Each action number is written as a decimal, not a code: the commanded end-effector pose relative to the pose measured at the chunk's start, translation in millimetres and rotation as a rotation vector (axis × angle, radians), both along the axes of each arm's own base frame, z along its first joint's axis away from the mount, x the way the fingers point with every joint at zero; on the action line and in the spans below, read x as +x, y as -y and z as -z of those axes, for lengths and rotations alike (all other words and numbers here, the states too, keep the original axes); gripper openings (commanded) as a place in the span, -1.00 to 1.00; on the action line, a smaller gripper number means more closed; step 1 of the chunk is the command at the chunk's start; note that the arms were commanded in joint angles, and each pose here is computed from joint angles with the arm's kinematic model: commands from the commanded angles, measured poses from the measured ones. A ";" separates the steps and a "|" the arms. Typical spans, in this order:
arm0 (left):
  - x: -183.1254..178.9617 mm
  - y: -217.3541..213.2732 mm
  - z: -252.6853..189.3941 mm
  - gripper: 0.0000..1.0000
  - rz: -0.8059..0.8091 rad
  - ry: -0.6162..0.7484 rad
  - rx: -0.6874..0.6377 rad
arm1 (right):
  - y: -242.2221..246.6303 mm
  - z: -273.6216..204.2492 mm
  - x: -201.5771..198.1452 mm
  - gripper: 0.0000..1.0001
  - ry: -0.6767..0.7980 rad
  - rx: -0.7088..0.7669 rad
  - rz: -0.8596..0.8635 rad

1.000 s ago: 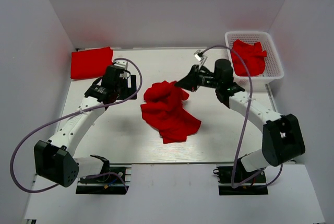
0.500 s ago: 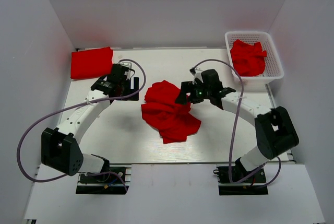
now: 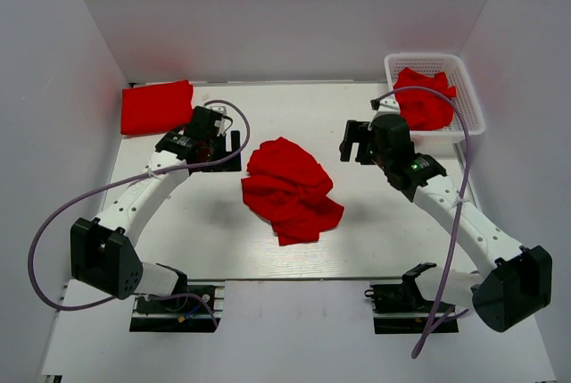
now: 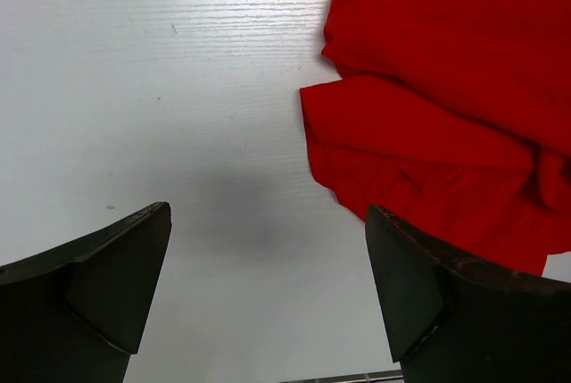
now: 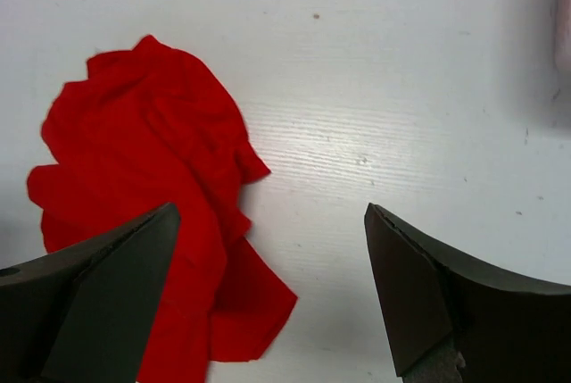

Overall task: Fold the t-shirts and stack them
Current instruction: Move the tshirt to the center of the board, then flatten out the tshirt

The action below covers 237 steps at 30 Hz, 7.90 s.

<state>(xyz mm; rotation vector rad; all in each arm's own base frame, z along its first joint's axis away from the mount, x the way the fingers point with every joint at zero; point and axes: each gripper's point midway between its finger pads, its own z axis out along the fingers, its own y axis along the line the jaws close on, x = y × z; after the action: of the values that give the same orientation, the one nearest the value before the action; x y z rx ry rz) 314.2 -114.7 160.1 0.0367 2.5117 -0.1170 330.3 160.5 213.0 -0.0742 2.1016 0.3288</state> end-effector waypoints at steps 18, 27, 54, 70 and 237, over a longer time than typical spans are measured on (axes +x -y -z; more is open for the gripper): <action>-16.0 31.8 60.0 1.00 0.087 -0.121 -0.104 | 7.3 87.0 -58.8 0.80 -0.315 0.008 0.003; -7.0 53.1 101.0 0.89 0.134 -0.137 -0.127 | -18.7 136.4 -76.7 0.80 -0.444 0.099 -0.091; -17.7 73.5 160.5 -0.10 0.153 -0.126 -0.109 | -33.1 195.5 -100.6 0.39 -0.667 0.052 -0.179; -4.0 56.7 91.3 -1.00 0.023 0.049 -0.067 | -29.8 165.0 -79.7 -1.00 -0.510 0.006 -0.170; -7.2 -17.2 171.8 0.98 -0.213 -0.402 0.037 | -4.0 181.1 12.6 0.81 -0.584 -0.011 -0.137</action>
<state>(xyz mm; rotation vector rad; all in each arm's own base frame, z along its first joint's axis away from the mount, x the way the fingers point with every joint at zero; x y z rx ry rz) 377.5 -131.7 23.5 -0.0851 2.6864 -0.1791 330.7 159.1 28.8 -0.1255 2.7030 0.4493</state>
